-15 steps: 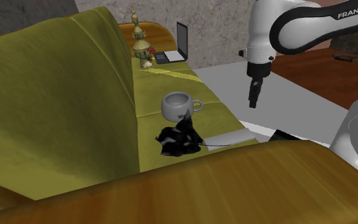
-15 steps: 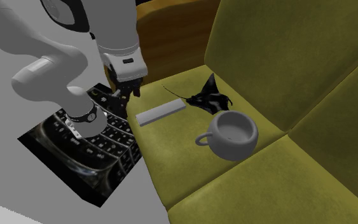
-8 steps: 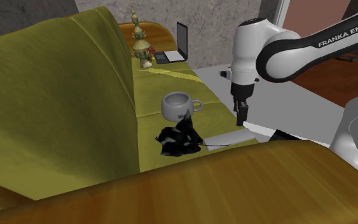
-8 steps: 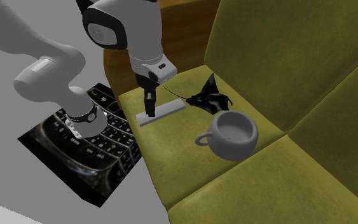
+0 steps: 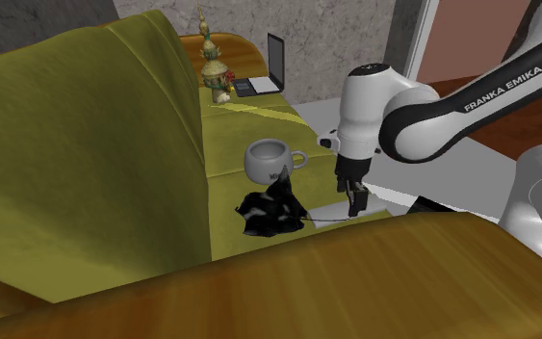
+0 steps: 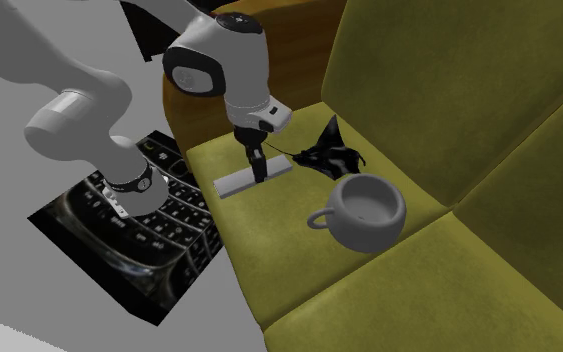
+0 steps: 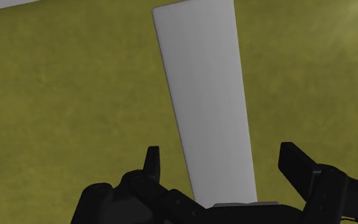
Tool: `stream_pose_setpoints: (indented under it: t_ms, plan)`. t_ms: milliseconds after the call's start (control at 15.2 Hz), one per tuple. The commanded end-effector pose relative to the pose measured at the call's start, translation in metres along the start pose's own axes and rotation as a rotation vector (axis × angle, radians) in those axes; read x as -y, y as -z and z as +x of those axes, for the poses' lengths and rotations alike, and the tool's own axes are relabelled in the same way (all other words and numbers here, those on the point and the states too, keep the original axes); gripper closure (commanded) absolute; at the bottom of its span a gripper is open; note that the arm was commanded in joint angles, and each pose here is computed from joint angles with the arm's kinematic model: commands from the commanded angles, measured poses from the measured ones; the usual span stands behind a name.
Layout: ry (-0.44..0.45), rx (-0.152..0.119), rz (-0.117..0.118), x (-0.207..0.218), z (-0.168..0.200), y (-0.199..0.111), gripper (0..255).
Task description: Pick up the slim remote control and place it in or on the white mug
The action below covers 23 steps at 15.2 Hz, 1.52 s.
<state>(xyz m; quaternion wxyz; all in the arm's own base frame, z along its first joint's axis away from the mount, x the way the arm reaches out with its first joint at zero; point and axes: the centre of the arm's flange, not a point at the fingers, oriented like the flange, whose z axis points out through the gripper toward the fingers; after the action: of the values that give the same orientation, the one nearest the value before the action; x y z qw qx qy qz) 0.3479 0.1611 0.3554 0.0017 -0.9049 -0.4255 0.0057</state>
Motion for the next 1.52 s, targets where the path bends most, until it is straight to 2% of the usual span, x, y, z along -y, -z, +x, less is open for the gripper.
stream_pose_setpoints:
  t_ms: [0,198,726,792,1452]
  plan:
    - [0.004,-0.001,0.000,0.001,0.001,-0.011,0]
    - [0.004,-0.001,0.000,0.001,0.001,-0.029,0]
    - [0.004,-0.001,0.000,0.001,0.001,-0.029,0]
    - [0.004,-0.001,0.000,0.001,0.001,-0.029,255]
    - [0.004,-0.001,0.000,0.001,0.001,-0.024,255]
